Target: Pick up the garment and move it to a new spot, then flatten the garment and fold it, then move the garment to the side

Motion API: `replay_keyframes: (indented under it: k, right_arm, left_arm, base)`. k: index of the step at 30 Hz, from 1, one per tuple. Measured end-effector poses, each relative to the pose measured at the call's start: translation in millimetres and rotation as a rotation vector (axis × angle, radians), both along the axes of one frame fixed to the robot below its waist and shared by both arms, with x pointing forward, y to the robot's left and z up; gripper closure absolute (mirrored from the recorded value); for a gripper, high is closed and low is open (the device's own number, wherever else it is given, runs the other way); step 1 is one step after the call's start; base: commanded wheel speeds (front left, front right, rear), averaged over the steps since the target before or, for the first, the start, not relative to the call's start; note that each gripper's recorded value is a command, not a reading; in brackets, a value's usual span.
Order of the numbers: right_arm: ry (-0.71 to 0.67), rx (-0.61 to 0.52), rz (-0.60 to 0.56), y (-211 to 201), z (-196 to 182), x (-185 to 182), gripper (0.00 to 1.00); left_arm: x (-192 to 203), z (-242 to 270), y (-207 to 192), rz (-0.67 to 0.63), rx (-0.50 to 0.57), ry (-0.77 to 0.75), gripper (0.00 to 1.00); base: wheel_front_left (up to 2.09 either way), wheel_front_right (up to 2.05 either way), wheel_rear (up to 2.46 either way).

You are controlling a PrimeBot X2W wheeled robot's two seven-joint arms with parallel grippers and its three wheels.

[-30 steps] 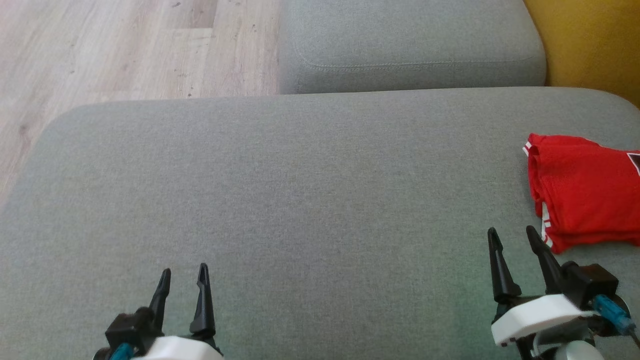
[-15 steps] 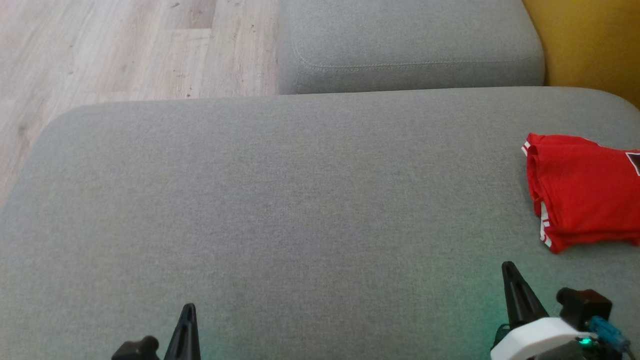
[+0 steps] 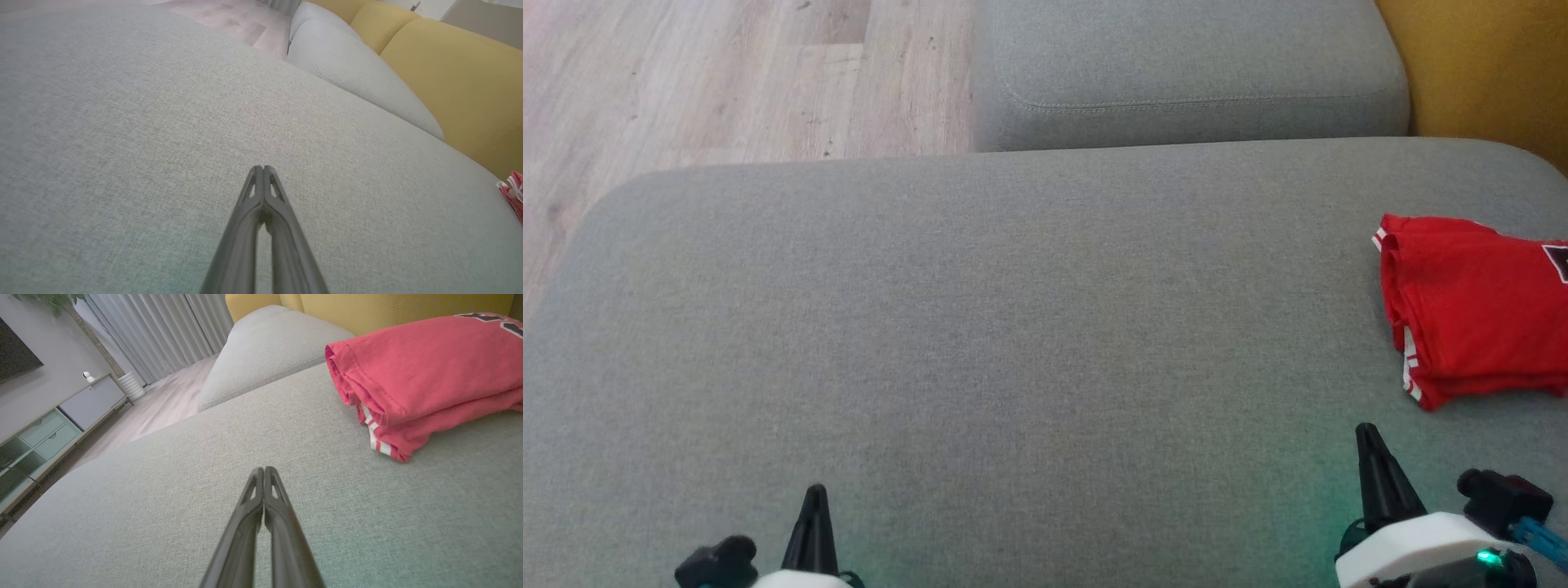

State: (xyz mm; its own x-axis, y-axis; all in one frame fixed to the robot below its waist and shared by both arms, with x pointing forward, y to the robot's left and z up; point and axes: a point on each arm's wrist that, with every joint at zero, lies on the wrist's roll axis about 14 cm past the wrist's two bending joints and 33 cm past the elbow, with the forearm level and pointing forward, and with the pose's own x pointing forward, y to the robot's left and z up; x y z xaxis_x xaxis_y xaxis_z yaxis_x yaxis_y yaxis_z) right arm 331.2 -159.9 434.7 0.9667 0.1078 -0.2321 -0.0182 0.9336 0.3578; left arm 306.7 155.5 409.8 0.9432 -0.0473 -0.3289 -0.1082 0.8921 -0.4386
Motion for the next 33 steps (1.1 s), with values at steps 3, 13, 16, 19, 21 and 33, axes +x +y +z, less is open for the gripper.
replay_keyframes:
  k: [3,13,16,19,21,33]
  right_arm:
    - [0.003,0.032,-0.014,-1.7,0.1,0.4,1.00]
    - [-0.002,0.144,-0.054,-5.2,5.9,7.3,1.00]
    - [0.002,0.177,-0.069,-7.1,5.5,7.2,1.00]
    - [0.009,0.210,-0.080,-8.3,4.9,7.2,1.00]
    - [0.007,0.231,-0.091,-10.0,5.6,7.9,1.00]
    - [0.012,0.367,-0.136,-14.8,8.1,11.9,1.00]
  left_arm:
    - [3.0,1.6,-0.1,0.007,-0.030,0.001,1.00]
    - [7.6,2.3,3.5,0.047,-0.130,0.016,1.00]
    - [9.5,3.0,4.3,0.057,-0.158,0.019,1.00]
    - [11.9,4.5,4.0,0.065,-0.191,0.019,1.00]
    - [15.0,7.4,5.9,0.076,-0.210,0.010,1.00]
    - [20.0,9.6,7.9,0.112,-0.332,0.021,1.00]
  base:
    - [0.00,0.00,0.00]
    - [0.00,0.00,0.00]
    - [0.00,0.00,0.00]
    - [0.00,0.00,0.00]
    - [0.00,0.00,0.00]
    - [0.00,0.00,0.00]
